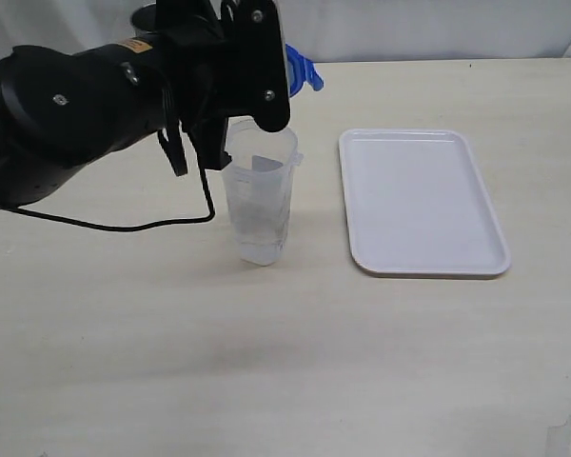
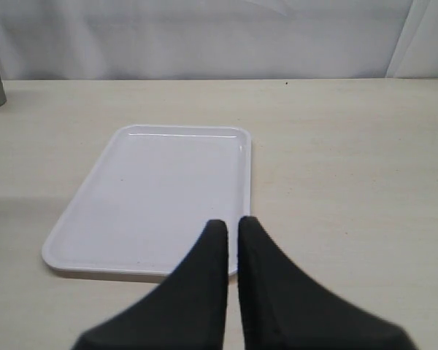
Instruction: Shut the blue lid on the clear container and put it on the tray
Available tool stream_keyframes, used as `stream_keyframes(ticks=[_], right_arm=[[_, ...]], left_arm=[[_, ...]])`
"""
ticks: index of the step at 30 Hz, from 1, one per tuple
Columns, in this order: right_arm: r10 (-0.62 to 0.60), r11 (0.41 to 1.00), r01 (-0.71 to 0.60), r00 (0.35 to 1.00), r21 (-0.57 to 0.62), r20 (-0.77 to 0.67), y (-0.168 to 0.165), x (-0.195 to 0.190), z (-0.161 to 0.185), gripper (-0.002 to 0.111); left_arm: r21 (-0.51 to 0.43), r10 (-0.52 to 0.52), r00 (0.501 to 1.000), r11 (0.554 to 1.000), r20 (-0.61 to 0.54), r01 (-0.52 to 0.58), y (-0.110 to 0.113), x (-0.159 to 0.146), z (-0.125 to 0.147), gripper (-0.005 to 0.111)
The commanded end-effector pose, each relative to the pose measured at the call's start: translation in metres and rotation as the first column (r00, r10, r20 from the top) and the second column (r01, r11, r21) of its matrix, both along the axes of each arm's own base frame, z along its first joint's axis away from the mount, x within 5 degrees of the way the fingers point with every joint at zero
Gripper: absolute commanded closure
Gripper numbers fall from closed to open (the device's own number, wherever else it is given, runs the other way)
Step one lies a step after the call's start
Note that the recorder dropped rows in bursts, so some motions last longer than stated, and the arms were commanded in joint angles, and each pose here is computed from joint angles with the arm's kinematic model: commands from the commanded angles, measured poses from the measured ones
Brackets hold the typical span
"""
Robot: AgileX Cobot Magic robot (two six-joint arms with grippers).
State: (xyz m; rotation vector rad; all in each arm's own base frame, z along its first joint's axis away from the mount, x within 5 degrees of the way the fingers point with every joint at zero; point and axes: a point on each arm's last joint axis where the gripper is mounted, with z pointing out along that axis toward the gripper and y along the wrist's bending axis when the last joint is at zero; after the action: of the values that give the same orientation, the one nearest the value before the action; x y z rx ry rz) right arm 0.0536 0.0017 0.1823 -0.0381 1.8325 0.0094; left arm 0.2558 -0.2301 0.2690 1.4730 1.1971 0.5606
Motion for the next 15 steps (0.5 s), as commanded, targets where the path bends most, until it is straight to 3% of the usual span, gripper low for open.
stream_keyframes(ticks=[1,15], right_arm=[[-0.007,1.000,0.007,1.000,-0.008,0.005,-0.0006,-0.0002,-0.0003,0.103],[-0.007,1.000,0.007,1.000,-0.008,0.005,-0.0006,-0.0002,-0.0003,0.103]], left_arm=[[-0.007,-0.001,1.000,1.000,-0.002,0.001,-0.0007,-0.0034,0.0014,0.107],[-0.012,-0.028,0.998,1.000,-0.049,0.028,-0.0029,-0.0058,-0.0019,0.107]])
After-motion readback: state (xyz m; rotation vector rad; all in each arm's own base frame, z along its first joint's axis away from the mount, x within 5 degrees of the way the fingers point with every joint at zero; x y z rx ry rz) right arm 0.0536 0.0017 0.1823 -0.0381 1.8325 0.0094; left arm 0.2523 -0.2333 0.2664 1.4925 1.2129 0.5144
